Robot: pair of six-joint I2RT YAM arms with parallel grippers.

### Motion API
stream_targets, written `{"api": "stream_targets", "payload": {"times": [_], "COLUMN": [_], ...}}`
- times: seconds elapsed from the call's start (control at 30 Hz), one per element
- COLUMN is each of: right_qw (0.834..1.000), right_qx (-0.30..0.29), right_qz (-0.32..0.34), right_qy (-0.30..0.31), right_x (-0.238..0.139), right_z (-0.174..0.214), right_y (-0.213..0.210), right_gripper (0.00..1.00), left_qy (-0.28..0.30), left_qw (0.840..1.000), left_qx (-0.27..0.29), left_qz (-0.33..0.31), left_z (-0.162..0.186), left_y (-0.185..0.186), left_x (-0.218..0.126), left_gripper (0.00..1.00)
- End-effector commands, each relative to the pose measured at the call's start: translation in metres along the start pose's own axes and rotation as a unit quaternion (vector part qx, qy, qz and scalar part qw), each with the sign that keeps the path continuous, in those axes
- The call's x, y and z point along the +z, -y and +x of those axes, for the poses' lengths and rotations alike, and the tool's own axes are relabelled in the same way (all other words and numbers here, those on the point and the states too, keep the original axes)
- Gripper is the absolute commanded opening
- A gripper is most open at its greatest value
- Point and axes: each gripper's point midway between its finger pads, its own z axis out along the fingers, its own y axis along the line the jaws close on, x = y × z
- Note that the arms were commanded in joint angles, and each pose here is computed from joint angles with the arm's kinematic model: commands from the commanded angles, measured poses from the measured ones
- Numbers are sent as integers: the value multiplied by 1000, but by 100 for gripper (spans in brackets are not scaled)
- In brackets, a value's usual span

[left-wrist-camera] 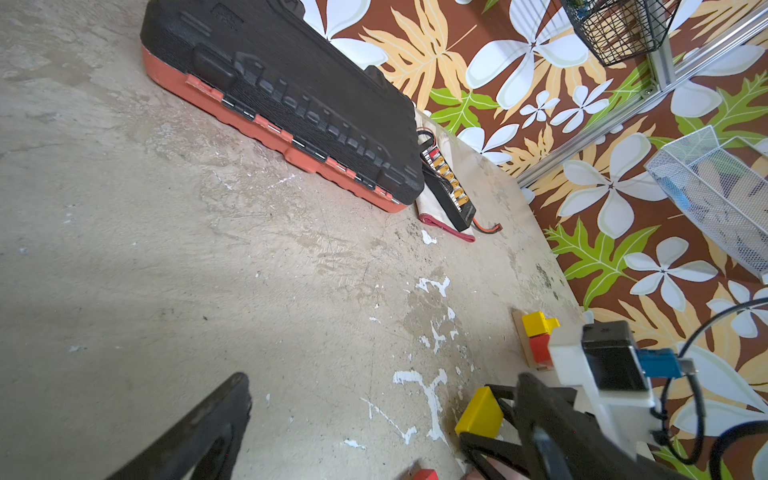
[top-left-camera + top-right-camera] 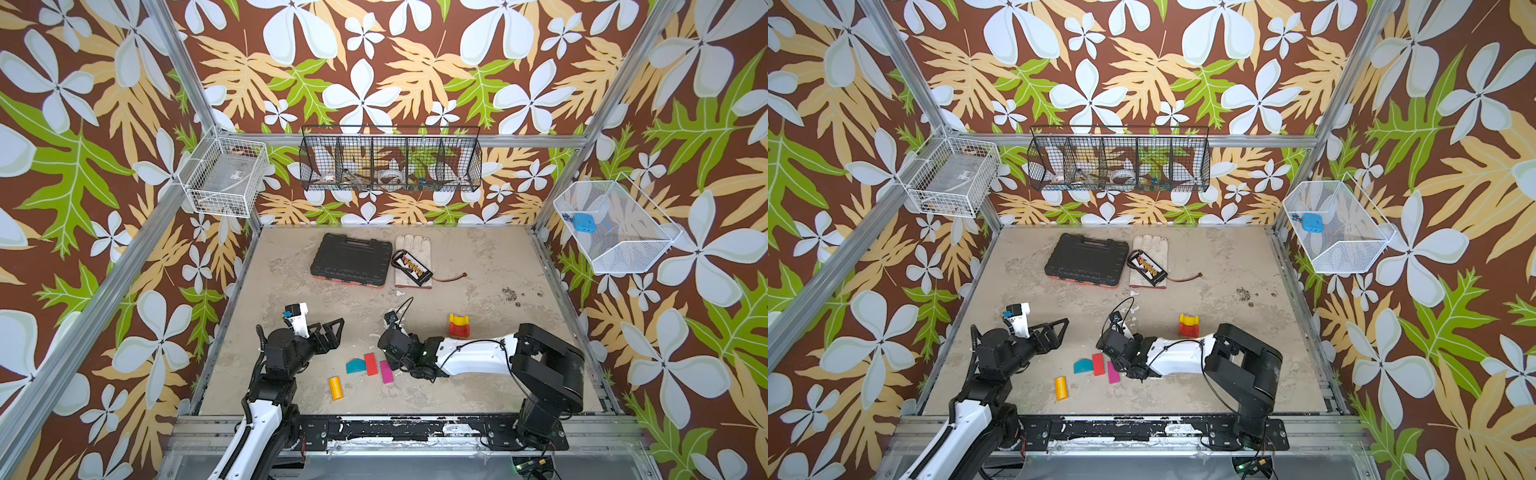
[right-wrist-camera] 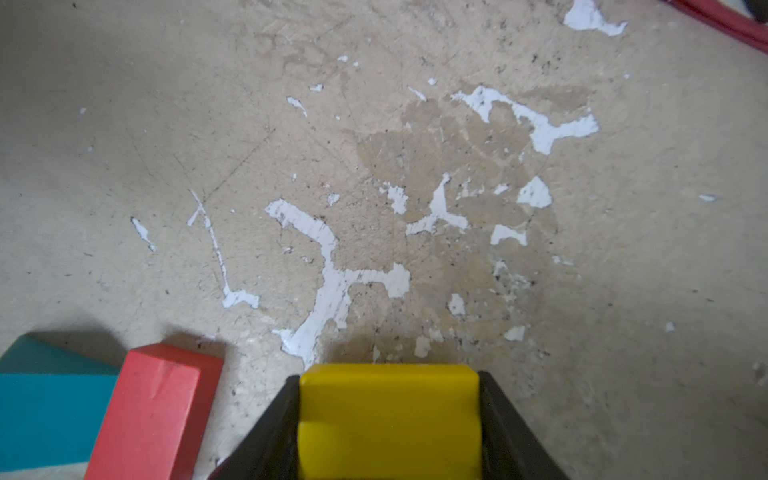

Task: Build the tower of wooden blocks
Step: 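Carry the yellow block with the right gripper over the red arch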

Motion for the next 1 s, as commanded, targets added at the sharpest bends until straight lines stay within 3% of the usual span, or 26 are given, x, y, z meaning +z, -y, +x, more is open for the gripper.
{"api": "stream_targets", "payload": {"times": [0.0, 0.3, 0.43, 0.67, 0.97], "right_qw": [1000, 994, 990, 981, 977], "right_qx": [13, 71, 111, 148, 182], "right_qz": [20, 43, 48, 76, 97], "right_qy": [12, 68, 71, 97, 59], "right_x": [-14, -73, -96, -143, -136], "right_z": [-7, -31, -36, -46, -48], "right_y": [12, 57, 86, 142, 200], "right_gripper": [36, 31, 24, 24, 9], "left_qy": [-2, -2, -3, -3, -4], "left_qw": [1000, 1000, 1000, 1000, 1000], "left_qx": [2, 4, 3, 2, 2], "left_qz": [8, 22, 20, 20, 20], "left_z": [1, 1, 2, 2, 3], "left_y": [2, 7, 6, 6, 5], "left_x": [0, 0, 0, 0, 0], "left_gripper": [100, 100, 100, 100, 100]}}
